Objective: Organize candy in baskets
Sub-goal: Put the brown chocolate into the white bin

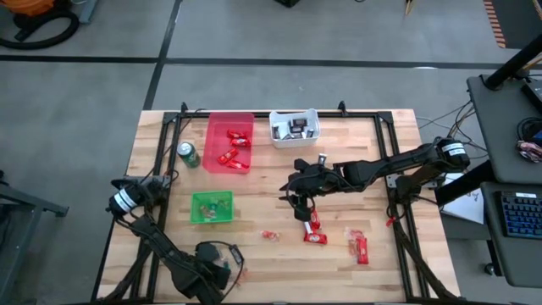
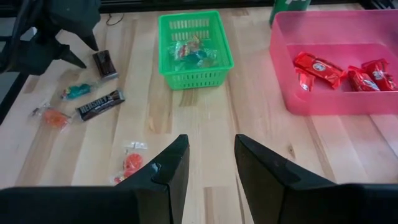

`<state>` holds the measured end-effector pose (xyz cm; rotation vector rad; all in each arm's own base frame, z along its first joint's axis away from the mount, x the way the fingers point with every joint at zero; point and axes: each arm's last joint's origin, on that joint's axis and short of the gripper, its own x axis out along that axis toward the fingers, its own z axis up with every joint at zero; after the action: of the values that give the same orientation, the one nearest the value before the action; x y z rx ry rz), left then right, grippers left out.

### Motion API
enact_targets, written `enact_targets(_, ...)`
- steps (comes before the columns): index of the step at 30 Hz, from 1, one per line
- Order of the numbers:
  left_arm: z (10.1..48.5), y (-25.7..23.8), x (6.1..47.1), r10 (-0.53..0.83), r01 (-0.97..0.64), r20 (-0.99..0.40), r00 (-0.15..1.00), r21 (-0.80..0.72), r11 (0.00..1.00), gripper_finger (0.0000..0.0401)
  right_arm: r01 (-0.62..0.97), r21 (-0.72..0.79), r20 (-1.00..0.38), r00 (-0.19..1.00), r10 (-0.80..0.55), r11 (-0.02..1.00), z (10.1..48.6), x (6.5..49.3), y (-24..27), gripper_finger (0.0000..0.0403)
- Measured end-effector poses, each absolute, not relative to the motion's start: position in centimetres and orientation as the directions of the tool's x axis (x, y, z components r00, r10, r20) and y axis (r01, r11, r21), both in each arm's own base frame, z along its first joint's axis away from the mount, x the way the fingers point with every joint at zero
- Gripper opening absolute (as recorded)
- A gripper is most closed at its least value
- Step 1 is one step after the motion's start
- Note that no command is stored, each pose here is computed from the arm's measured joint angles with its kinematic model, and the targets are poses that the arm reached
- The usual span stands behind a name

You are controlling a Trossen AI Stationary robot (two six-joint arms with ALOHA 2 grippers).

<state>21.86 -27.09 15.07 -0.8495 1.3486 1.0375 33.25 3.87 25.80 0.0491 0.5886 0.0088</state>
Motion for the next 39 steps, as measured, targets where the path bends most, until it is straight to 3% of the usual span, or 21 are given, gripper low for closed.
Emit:
enact_targets(6,15.1,-27.1,21.9,0.092,-0.909,-0.994,-0.057,0.09,0.407,0.019,0.006,0.049,-0.554,0.832,0.023,0.999,25.8,33.3,3.9,0.0123)
enact_targets(12,16.5,-27.6,22.2,0.024,-0.717,-0.997,-0.068,0.066,0.694,0.019,0.006,0.05,-0.548,0.836,0.022,0.999,25.9,33.3,3.9,0.0123)
enact_targets(16,16.9,-27.1,22.4,0.022,-0.59,-0.997,-0.07,0.059,0.805,0.019,0.006,0.05,-0.548,0.836,0.022,0.999,25.9,33.3,3.9,0.0123)
enact_targets(22,15.3,-25.2,22.1,0.087,-0.561,-0.989,-0.122,0.141,0.816,0.019,0.02,0.072,-0.548,0.836,0.022,0.997,25.9,33.3,3.9,0.0123)
enact_targets(33,13.6,-24.5,21.7,0.072,-0.51,-0.994,-0.085,0.105,0.854,0.0188,0.04,0.103,-0.543,0.84,0.022,0.994,25.9,33.3,3.9,0.0123)
enact_targets(39,13.6,-24.6,21.8,0.066,-0.46,-0.995,-0.076,0.094,0.883,0.0151,0.045,0.11,-0.542,0.84,0.022,0.993,26.0,33.3,3.9,0.0123)
